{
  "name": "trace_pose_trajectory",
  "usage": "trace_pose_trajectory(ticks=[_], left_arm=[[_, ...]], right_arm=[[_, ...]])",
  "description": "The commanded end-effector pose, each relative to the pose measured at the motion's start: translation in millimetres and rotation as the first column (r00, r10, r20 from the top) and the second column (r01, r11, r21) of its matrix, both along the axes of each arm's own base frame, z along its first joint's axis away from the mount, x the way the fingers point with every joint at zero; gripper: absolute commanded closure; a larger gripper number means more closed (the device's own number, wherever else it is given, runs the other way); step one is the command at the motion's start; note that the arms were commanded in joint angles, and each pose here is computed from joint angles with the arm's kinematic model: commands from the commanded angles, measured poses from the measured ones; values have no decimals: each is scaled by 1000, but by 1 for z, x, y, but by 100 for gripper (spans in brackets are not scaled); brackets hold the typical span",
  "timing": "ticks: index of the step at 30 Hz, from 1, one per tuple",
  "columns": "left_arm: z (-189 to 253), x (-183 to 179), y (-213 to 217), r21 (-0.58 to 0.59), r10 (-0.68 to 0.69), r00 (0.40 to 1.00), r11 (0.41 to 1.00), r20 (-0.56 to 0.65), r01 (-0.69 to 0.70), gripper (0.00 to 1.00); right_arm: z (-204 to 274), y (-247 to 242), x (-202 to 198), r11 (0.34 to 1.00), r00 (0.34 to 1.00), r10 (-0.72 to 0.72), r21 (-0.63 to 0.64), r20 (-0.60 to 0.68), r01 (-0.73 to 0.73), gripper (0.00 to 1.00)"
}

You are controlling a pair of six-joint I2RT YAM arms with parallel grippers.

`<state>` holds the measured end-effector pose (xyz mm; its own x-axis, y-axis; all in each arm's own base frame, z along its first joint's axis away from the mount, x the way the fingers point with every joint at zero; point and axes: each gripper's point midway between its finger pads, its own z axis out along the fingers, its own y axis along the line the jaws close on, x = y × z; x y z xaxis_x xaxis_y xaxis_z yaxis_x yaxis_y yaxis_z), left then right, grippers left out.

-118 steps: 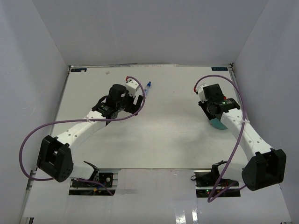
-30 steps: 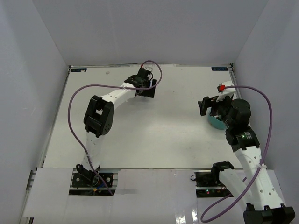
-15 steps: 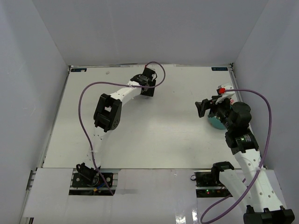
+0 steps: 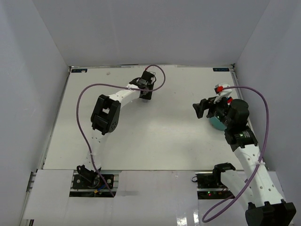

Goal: Sort the stationery into containers
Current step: Pick up the stationery from the center of the board, then place the stationery in the storage box.

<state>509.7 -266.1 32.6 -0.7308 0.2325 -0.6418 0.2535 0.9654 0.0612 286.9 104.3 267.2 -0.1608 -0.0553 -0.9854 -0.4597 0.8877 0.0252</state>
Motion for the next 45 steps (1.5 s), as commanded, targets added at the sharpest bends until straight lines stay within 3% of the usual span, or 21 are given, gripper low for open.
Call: trace_pose_trajectory(ticks=[1,2,5,6,7,9,11,13,19,28,34,41,45], left_arm=[[41,-24,-7,-111,-72,997,991,39,76,69],[71,-30,-9,-153,-86,992,983,92,100,69],[84,-57,-17,-238,-165,975,951,147,197,69],[123,-65,-30,-287,-221,943,913,248,289,69],[113,-80,-27,-285,-251,938,905,241,315,69],[146,-103,-38,-304,-319,889,855,329,419,69],[148,-124,-43,-292,-383,845,816,373,499,69],[180,-140,-50,-281,-425,765,753,485,596,69],[202,-191,-62,-183,-532,600,639,597,747,66],[225,-213,-70,-144,-546,517,583,659,799,66],[228,-219,-74,-141,-549,500,567,670,811,66],[231,-221,-74,-142,-545,494,562,678,815,66],[228,-221,-74,-143,-548,497,563,673,814,66]], right_arm=[[24,22,0,992,995,100,71,17,-101,10],[23,27,0,988,992,125,87,-2,-124,10],[19,47,1,965,972,222,163,-77,-207,10],[18,52,5,955,965,239,205,-111,-213,10],[18,59,3,941,953,276,236,-127,-241,10],[24,69,5,920,939,316,285,-136,-268,9],[26,82,7,890,911,375,341,-170,-303,9],[28,94,11,864,888,423,376,-182,-335,8],[39,124,12,791,837,524,457,-161,-407,6],[43,156,7,730,775,613,488,-156,-479,0],[37,160,9,732,771,614,487,-168,-477,15],[35,160,10,736,776,608,484,-165,-473,46],[35,159,11,740,783,601,480,-160,-470,58]])
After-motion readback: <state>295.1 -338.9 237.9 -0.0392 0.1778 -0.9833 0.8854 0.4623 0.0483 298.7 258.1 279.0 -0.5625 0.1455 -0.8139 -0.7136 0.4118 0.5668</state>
